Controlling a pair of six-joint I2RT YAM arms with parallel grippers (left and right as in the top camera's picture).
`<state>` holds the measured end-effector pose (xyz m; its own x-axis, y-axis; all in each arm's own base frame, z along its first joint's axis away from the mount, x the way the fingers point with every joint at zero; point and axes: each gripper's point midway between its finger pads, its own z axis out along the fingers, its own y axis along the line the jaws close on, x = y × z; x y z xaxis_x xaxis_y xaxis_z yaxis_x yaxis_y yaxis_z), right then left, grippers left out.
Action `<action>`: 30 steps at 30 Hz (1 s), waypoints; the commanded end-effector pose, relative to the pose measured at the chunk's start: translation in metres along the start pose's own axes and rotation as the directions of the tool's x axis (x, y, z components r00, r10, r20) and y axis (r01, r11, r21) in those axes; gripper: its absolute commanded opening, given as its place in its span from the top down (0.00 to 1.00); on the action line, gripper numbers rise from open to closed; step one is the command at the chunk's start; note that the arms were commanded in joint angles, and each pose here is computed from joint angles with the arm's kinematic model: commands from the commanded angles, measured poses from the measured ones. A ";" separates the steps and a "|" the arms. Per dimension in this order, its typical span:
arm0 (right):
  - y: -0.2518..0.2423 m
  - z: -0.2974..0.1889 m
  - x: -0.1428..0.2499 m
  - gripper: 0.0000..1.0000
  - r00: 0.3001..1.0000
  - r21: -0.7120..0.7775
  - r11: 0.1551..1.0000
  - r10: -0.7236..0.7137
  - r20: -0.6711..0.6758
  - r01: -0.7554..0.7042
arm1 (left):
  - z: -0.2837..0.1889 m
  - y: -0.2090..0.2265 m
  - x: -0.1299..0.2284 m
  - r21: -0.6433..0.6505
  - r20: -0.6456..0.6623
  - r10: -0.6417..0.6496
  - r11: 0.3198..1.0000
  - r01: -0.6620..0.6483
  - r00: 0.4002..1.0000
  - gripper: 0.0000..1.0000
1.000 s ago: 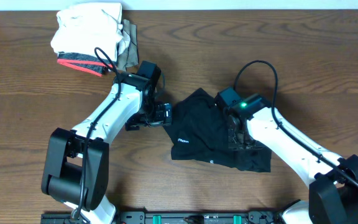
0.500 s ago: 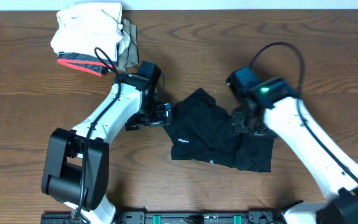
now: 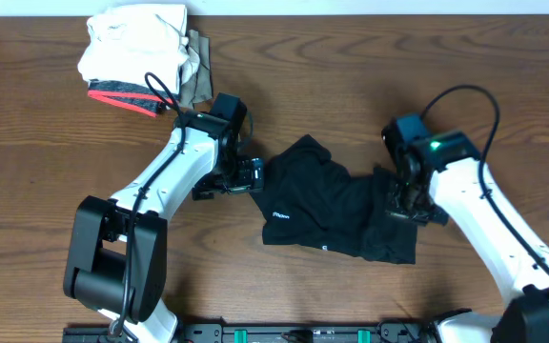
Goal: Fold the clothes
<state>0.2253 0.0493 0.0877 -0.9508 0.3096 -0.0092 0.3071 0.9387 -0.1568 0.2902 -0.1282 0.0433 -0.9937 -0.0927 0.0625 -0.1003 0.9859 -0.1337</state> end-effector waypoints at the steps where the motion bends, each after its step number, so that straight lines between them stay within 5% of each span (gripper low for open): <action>1: 0.019 0.020 0.021 0.99 0.997 -0.074 0.996 -0.045 -0.063 0.041 | 0.004 0.003 0.004 -0.011 -0.013 -0.009 1.000 0.008 1.000 0.02; 6: 0.060 0.038 0.039 0.99 0.983 -0.214 0.963 -0.177 -0.043 0.164 | 0.004 0.003 0.004 -0.011 -0.013 -0.009 1.000 0.009 1.000 0.02; 14: 0.075 0.049 0.068 0.88 0.953 -0.200 0.937 -0.300 -0.046 0.285 | 0.004 0.003 0.004 -0.011 -0.013 -0.009 1.000 0.009 1.000 0.02; 18: 0.070 0.058 0.075 0.98 0.955 -0.182 0.945 -0.288 -0.072 0.271 | 0.004 0.003 0.004 -0.011 -0.014 -0.009 1.000 0.009 1.000 0.02; 27: 0.076 -0.010 0.033 0.99 0.978 -0.231 0.951 -0.194 0.072 0.206 | 0.004 0.004 0.006 -0.012 -0.022 -0.010 1.000 0.010 1.000 0.02; 30: 0.075 -0.046 0.006 0.89 0.975 -0.258 0.949 -0.138 0.172 0.180 | 0.004 0.004 0.006 -0.011 -0.021 -0.010 1.000 0.010 1.000 0.02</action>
<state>0.2151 0.1335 0.0841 -0.9949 0.0990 -0.0169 0.0975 0.9926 0.0728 0.2885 -0.1276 0.0429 -0.9933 -0.0932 0.0688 -0.1016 0.9862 -0.1308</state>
